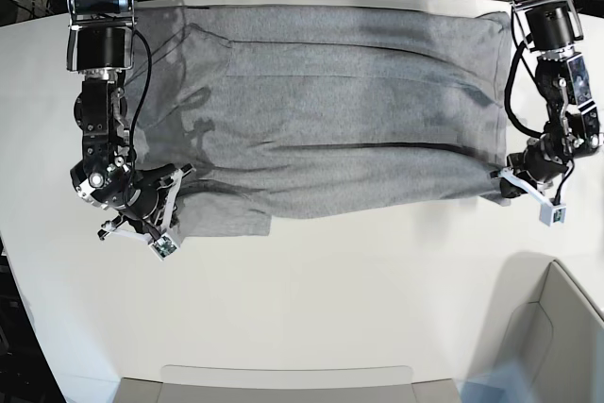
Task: Fold the T-shirt properly
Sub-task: 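Fold the hem up over the shirt toward the collar edge with both grippers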
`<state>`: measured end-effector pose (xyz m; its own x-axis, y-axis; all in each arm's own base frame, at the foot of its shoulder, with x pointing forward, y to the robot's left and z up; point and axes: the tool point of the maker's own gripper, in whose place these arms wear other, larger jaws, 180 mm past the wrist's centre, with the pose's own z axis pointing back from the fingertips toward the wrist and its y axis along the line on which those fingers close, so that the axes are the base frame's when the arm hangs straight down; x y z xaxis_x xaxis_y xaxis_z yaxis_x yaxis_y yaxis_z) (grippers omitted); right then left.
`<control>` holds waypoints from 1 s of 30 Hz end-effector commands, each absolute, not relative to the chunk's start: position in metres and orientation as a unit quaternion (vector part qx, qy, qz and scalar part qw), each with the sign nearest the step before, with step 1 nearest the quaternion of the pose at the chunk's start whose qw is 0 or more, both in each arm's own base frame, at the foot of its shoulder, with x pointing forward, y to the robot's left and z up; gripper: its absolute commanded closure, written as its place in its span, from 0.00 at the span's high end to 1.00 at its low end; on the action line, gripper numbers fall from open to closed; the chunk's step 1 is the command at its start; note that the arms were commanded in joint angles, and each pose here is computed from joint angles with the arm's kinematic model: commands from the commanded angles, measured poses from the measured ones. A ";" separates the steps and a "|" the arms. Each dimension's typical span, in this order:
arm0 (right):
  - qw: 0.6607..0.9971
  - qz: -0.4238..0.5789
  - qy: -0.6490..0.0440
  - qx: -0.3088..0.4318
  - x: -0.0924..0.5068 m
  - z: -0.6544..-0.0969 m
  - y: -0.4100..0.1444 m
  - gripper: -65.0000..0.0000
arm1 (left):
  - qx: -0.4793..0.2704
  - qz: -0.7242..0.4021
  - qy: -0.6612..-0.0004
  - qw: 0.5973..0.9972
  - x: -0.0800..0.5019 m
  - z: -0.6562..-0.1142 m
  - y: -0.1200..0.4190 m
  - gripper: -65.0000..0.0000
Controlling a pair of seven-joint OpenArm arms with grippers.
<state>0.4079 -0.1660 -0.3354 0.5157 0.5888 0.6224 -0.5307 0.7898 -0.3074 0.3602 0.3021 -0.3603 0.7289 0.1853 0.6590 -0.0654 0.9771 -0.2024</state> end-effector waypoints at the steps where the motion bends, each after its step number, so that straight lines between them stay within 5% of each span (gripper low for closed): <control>1: 0.859 0.311 -0.403 -0.051 0.416 -0.311 -0.172 0.00 | -0.073 0.061 -0.380 0.920 0.366 -0.344 0.309 0.00; 20: 0.866 0.277 -0.404 -0.096 0.342 -0.301 -0.204 0.00 | -0.025 0.034 -0.375 0.926 0.306 -0.323 0.317 0.00; 30: 0.870 0.244 -0.424 -0.057 0.305 -0.294 -0.208 0.00 | -0.013 0.002 -0.355 0.935 0.283 -0.319 0.304 0.00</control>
<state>0.2974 -0.2078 -0.3090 0.5618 0.4687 0.6818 -0.3846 0.8775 -0.2863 0.2740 0.2987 -0.3348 0.7792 0.0282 0.6262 0.0009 0.9989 -0.0460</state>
